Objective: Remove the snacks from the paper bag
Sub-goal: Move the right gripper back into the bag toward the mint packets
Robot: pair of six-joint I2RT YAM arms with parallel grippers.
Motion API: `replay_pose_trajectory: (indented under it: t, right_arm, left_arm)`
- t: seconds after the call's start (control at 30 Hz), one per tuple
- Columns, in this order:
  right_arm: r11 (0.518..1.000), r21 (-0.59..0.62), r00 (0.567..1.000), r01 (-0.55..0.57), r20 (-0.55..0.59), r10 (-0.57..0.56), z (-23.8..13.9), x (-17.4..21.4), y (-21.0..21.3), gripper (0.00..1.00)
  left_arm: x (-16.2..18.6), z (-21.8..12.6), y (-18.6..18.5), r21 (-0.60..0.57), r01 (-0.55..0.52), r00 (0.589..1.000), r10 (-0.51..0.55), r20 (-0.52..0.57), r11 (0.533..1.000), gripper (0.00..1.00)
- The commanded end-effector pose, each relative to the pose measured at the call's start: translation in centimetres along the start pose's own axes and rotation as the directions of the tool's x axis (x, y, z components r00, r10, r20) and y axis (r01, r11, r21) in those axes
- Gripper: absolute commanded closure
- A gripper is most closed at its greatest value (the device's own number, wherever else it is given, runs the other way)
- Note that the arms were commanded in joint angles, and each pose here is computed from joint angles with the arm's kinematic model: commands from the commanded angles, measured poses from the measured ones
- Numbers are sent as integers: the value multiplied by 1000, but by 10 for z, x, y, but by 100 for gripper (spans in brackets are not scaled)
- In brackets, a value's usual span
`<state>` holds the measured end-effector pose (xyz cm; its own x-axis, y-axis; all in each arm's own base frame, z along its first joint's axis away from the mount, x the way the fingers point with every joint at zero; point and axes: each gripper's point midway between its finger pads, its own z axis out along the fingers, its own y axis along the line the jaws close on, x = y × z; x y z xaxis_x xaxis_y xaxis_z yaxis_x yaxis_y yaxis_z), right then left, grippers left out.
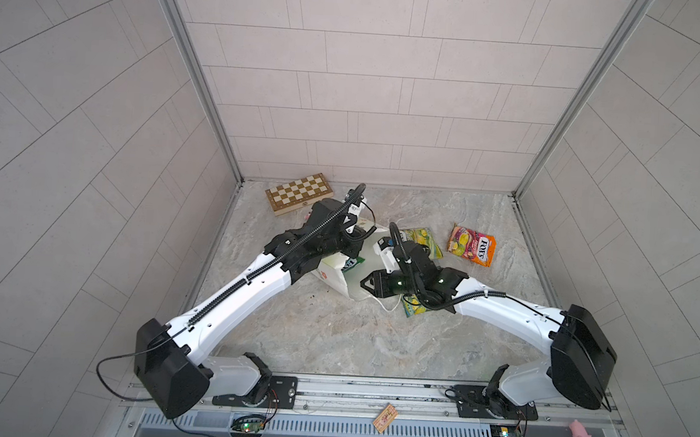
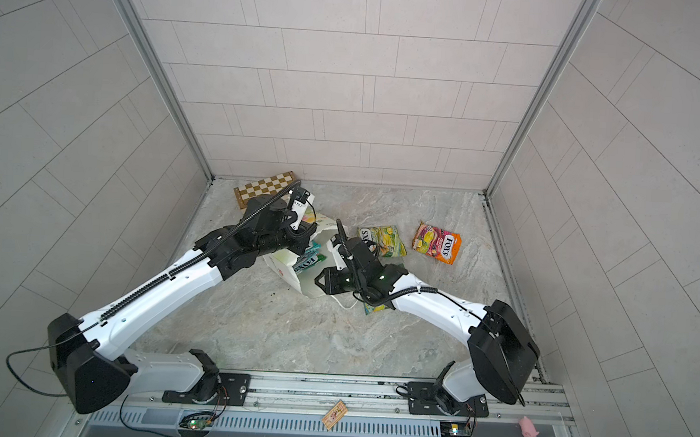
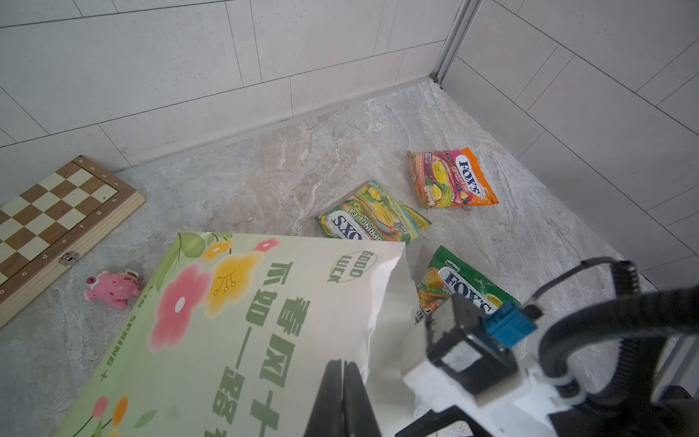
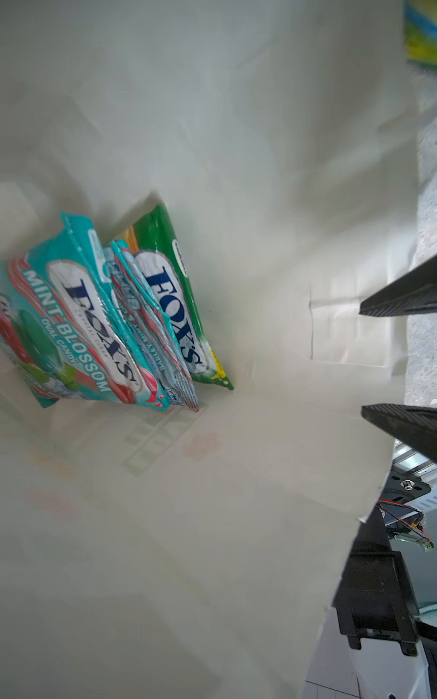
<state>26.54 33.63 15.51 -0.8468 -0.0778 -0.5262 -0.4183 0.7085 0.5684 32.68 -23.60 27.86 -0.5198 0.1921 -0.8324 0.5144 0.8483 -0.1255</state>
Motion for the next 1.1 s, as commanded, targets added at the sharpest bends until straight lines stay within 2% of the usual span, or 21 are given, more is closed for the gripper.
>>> replay_pose_trajectory:
  t: [0.0,0.23,0.37,0.5,0.8,0.9,1.07]
  right_arm:
    - [999,-8,999,-36,26,36,11,-11,4,61]
    - [995,15,995,-102,5,102,38,-17,0,62]
    - [984,54,985,-172,34,170,50,-25,-7,62]
    - [973,42,973,-226,58,223,61,-34,-7,62]
    - [942,27,933,-335,151,327,69,-59,-10,62]
    - [924,45,912,-379,188,364,70,-64,-19,62]
    - [912,81,903,-401,203,379,74,-67,-27,64]
  left_arm:
    - [-4,-9,4,-19,3,1000,-2,23,1000,100]
    - [-5,-11,5,-25,6,1000,-5,29,1000,100]
    - [-5,-10,5,-27,7,1000,-6,30,1000,100]
    - [-4,-11,4,-19,6,1000,-6,29,1000,100]
    - [-4,-9,1,-2,7,1000,-7,24,1000,100]
    - [-3,-8,0,4,7,1000,-7,21,1000,100]
    - [-3,-8,-1,9,7,1000,-7,19,1000,100]
